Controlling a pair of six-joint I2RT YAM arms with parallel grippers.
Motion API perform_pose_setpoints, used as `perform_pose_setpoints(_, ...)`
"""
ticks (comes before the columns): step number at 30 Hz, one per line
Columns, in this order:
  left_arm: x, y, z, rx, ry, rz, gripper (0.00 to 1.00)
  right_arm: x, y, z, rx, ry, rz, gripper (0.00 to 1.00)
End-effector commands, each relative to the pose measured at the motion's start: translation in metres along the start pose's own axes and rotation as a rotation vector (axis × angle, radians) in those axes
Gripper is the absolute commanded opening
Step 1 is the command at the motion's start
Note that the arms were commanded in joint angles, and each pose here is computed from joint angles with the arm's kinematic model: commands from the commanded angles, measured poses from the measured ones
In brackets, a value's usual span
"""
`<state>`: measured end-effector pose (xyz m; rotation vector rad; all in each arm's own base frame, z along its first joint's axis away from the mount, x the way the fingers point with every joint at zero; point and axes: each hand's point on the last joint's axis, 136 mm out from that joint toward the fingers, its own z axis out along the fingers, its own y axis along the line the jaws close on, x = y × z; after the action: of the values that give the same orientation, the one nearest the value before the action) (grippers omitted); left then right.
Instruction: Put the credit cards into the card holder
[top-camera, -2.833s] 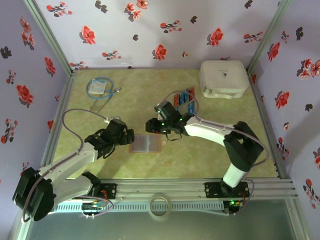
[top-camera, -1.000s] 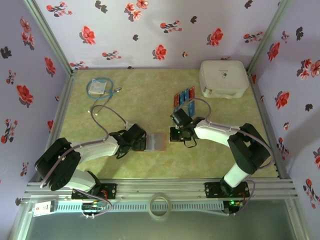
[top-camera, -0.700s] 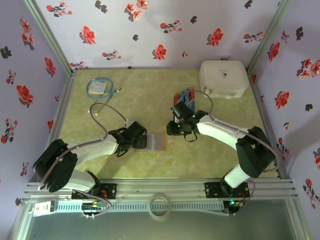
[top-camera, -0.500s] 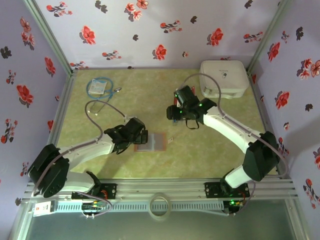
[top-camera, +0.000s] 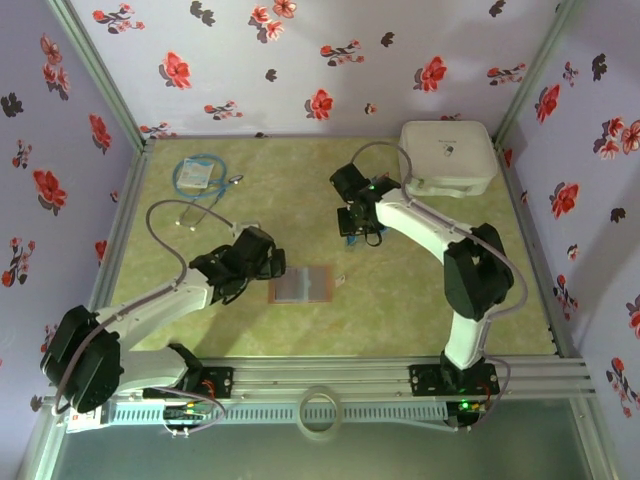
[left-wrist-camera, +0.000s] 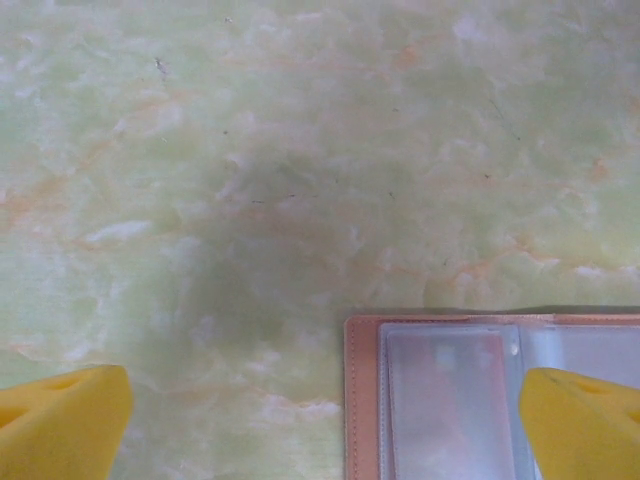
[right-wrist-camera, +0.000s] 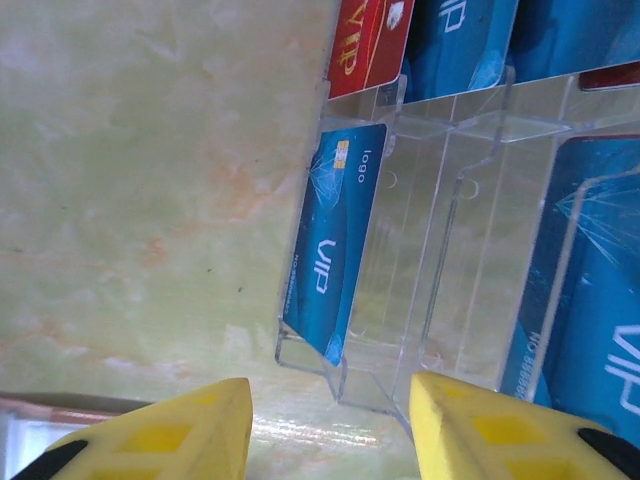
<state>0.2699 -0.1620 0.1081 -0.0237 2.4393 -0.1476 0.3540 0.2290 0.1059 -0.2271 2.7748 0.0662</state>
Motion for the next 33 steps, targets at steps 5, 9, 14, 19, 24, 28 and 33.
perform_pose_setpoints(5,0.011,0.015,0.002,-0.010,0.018,0.004,1.00,-0.009,-0.007,0.016,0.083,0.032,-0.042,0.45)
perform_pose_setpoints(9,0.013,0.019,0.003,-0.003,0.018,-0.010,1.00,-0.010,-0.005,0.027,0.099,0.062,-0.058,0.44)
perform_pose_setpoints(14,0.017,0.023,0.002,0.004,0.014,-0.024,1.00,-0.010,-0.004,0.038,0.113,0.086,-0.065,0.44)
perform_pose_setpoints(19,0.019,0.027,0.003,0.005,0.009,-0.034,1.00,-0.008,0.000,0.046,0.103,0.107,-0.064,0.43)
perform_pose_setpoints(24,0.022,0.029,0.004,0.003,0.013,-0.035,1.00,-0.008,0.004,0.048,0.077,0.111,-0.051,0.40)
perform_pose_setpoints(28,0.022,0.029,0.004,0.004,0.013,-0.036,1.00,-0.011,0.008,0.046,0.055,0.102,-0.037,0.35)
perform_pose_setpoints(33,0.023,0.028,0.005,0.009,0.016,-0.037,1.00,-0.015,0.007,0.044,0.034,0.097,-0.011,0.33)
